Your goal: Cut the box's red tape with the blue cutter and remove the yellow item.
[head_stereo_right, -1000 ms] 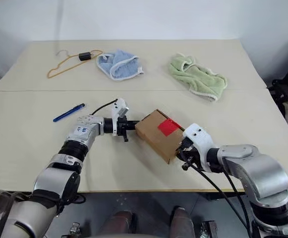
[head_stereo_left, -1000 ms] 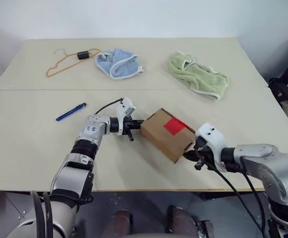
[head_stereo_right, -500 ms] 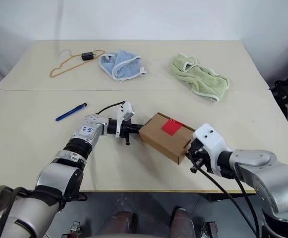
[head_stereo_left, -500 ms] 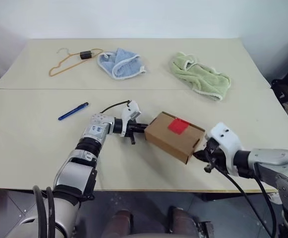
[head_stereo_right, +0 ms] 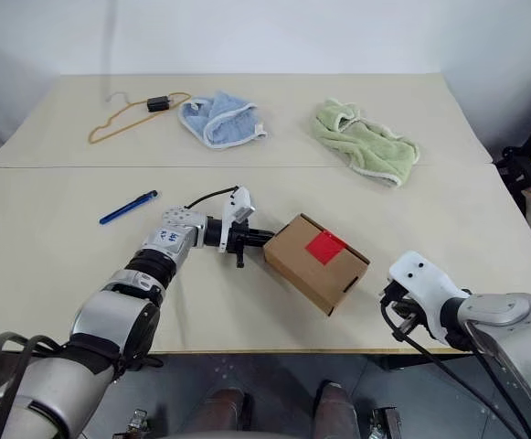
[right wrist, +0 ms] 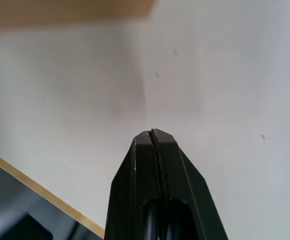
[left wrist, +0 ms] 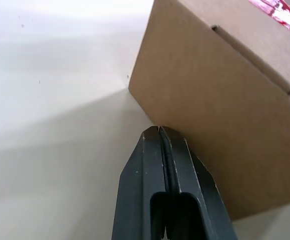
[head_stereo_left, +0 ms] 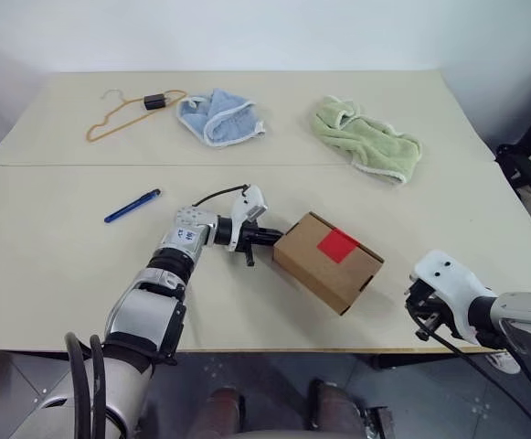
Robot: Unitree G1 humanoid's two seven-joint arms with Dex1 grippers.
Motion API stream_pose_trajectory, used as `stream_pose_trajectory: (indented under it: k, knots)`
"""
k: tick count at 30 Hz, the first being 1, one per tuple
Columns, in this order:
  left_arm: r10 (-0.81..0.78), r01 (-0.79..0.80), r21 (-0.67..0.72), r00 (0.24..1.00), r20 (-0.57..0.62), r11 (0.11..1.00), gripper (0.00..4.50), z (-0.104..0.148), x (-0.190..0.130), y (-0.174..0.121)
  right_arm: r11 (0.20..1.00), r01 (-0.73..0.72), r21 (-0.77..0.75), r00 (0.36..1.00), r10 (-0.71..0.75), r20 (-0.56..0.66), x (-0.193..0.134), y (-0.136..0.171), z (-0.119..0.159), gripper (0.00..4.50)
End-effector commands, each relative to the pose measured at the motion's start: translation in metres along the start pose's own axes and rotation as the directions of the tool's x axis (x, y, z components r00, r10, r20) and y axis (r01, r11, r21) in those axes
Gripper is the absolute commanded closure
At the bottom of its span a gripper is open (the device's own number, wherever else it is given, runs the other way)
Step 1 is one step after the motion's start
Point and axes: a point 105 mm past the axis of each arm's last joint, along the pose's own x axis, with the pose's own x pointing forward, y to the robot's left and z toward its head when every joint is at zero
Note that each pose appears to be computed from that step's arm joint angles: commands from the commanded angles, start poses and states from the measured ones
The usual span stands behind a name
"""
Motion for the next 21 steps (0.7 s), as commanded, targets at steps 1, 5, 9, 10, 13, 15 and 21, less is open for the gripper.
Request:
stream_pose_trajectory:
  k: [1, 5, 9, 10, 13, 15, 21]
  knots:
    - [-0.025, 0.024, 0.05, 0.999, 0.026, 0.998, 4.48, 0.017, 0.008, -0.002, 1.0, -0.016, -0.012, 0.994, 0.017, 0.107, -0.002, 0.006, 0.021, 4.5]
    - [-0.063, 0.061, 0.053, 0.997, 0.037, 0.997, 4.48, 0.022, 0.019, -0.009, 0.998, -0.048, -0.038, 0.992, 0.053, 0.114, 0.005, 0.012, 0.027, 4.5]
    - [-0.065, 0.063, 0.055, 0.997, 0.038, 0.996, 4.48, 0.022, 0.02, -0.009, 0.998, -0.045, -0.047, 0.992, 0.05, 0.112, 0.006, 0.011, 0.029, 4.5]
    - [-0.062, 0.06, 0.054, 0.997, 0.039, 0.997, 4.48, 0.023, 0.019, -0.009, 0.998, -0.041, -0.048, 0.993, 0.046, 0.11, 0.006, 0.01, 0.029, 4.5]
    - [-0.04, 0.038, 0.055, 0.998, 0.039, 0.998, 4.48, 0.022, 0.015, -0.005, 0.999, -0.026, -0.043, 0.994, 0.03, 0.101, 0.003, 0.007, 0.026, 4.5]
    - [-0.01, 0.008, 0.057, 0.999, 0.038, 0.998, 4.48, 0.023, 0.009, 0.0, 0.999, -0.012, -0.035, 0.995, 0.015, 0.094, -0.001, 0.004, 0.023, 4.5]
    - [0.128, -0.134, 0.061, 0.987, 0.103, 0.989, 4.48, 0.041, -0.018, 0.022, 0.995, 0.099, -0.019, 0.992, -0.097, 0.077, -0.019, -0.022, 0.01, 4.5]
